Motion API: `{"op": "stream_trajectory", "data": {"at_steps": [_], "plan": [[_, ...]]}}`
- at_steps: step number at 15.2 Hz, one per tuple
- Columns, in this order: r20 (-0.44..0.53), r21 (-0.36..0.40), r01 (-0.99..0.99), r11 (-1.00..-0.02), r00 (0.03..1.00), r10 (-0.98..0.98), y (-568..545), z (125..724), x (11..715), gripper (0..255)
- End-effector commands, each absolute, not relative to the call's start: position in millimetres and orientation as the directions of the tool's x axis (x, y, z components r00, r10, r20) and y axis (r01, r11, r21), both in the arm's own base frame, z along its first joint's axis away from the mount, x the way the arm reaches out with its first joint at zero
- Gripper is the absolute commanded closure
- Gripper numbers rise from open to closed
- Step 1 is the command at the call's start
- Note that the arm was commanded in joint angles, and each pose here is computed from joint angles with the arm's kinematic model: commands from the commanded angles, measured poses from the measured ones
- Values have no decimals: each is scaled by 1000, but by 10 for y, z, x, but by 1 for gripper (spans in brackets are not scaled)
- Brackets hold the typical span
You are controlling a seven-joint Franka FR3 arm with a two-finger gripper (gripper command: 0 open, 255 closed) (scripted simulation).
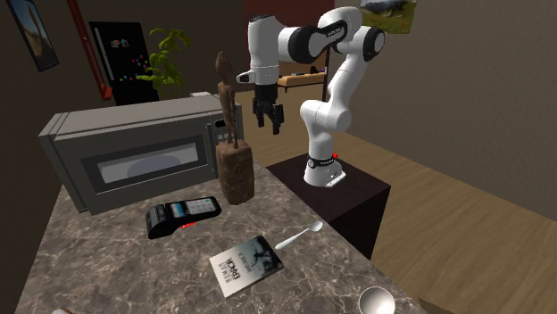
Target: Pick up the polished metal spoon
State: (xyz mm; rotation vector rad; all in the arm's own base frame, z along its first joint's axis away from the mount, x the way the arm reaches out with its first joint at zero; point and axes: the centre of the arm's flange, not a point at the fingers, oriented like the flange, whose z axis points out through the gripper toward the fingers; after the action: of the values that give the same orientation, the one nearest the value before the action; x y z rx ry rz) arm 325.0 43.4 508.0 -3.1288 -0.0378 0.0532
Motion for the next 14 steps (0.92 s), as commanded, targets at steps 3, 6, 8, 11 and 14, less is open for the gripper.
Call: {"op": "stream_trajectory", "data": {"at_steps": [3, 6, 8, 11, 14], "plan": [[-49, -35, 13, -999, 999, 14, 703, 4599, 3286, 0], [-62, -51, 5, -999, 998, 8, 893, 4266, 3334, 0], [-70, -61, 0, -998, 998, 4, 1023, 4046, 3364, 0], [-82, -77, -8, -997, 997, -2, 1222, 3717, 3407, 0], [-95, -93, -16, -996, 995, -7, 1426, 3391, 3447, 0]]}}
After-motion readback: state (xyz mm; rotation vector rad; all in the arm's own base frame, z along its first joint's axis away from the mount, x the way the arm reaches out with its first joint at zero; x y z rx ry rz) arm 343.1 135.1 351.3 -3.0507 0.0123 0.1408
